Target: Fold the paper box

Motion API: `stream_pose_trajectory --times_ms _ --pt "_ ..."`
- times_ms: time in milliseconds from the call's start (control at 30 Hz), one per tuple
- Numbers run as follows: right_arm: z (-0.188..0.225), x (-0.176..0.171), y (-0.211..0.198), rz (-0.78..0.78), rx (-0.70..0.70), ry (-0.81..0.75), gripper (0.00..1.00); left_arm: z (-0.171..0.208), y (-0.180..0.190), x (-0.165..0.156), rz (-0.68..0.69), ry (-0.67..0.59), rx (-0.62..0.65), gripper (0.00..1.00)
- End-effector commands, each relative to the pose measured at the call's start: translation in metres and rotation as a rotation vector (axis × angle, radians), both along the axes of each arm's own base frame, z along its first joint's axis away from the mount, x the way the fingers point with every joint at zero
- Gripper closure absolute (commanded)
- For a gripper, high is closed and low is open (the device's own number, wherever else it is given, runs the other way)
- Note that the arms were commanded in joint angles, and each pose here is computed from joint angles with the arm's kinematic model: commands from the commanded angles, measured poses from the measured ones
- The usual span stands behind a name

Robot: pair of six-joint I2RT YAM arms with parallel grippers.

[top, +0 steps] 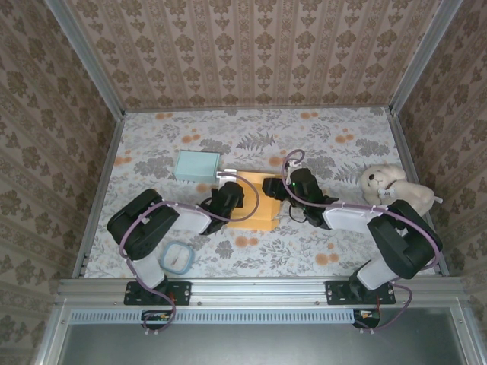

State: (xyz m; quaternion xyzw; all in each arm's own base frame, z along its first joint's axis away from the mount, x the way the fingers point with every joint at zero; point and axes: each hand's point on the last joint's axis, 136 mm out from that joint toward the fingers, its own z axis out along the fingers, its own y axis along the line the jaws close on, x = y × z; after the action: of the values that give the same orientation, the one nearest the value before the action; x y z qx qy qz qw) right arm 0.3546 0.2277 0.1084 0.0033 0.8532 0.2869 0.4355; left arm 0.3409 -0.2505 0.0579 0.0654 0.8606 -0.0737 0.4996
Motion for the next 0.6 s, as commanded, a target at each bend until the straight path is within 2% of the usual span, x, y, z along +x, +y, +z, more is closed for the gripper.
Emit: stream_pose_trajectory --times_ms 0,300,567 --pt "-0.014 -0.010 -0.010 0.026 -0.077 -0.005 0.41 -0.012 0.000 0.002 0.007 0.048 0.025 1.00" --pt "-0.013 -0.020 -0.031 -0.013 -0.125 -0.034 0.39 -0.016 0.000 0.006 -0.002 0.100 0.027 1.00" --pt "-0.016 0.007 -0.030 -0.029 -0.074 -0.008 0.40 -0.018 -0.008 0.004 -0.037 0.123 -0.004 1.00"
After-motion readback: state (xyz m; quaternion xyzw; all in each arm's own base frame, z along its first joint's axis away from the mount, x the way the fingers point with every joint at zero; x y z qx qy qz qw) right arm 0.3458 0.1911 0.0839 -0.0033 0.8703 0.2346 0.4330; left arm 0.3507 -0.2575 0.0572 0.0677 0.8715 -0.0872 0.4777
